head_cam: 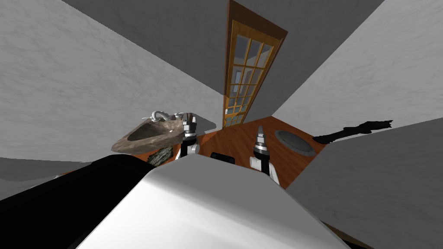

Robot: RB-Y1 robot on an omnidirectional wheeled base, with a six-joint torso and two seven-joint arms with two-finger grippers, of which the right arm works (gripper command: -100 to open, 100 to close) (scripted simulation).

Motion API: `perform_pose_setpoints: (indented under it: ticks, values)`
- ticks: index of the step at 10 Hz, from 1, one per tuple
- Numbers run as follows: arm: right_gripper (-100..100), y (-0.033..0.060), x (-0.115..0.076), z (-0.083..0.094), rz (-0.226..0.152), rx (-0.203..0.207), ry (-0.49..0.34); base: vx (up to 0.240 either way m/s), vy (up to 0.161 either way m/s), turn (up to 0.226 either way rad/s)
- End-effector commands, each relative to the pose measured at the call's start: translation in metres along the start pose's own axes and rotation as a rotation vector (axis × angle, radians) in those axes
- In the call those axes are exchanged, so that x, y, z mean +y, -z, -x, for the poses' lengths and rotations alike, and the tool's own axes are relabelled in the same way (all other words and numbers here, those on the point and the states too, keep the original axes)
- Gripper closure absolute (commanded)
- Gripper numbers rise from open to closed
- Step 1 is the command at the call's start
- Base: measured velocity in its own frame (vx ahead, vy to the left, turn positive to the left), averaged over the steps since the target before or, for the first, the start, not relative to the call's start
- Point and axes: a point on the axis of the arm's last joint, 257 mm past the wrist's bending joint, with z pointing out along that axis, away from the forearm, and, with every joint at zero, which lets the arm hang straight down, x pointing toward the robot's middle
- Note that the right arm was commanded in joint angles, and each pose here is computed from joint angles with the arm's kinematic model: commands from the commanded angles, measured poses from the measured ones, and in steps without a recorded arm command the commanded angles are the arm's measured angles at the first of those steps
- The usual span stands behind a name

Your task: Pull the door open

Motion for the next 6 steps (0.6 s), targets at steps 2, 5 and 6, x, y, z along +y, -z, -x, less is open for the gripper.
perform_pose_setpoints:
  ticks: [2,5,6]
  values:
    - [-100,0.0009,-0.012,-0.015,-0.007,0.031,0.05,0.128,0.003,0.013]
    - [-100,0.0033,-0.024,-0.029,-0.014,0.062,0.097,0.086,-0.008,0.014]
    - [-100,0.0042,-0.028,-0.034,-0.015,0.072,0.113,0.097,0.003,0.014]
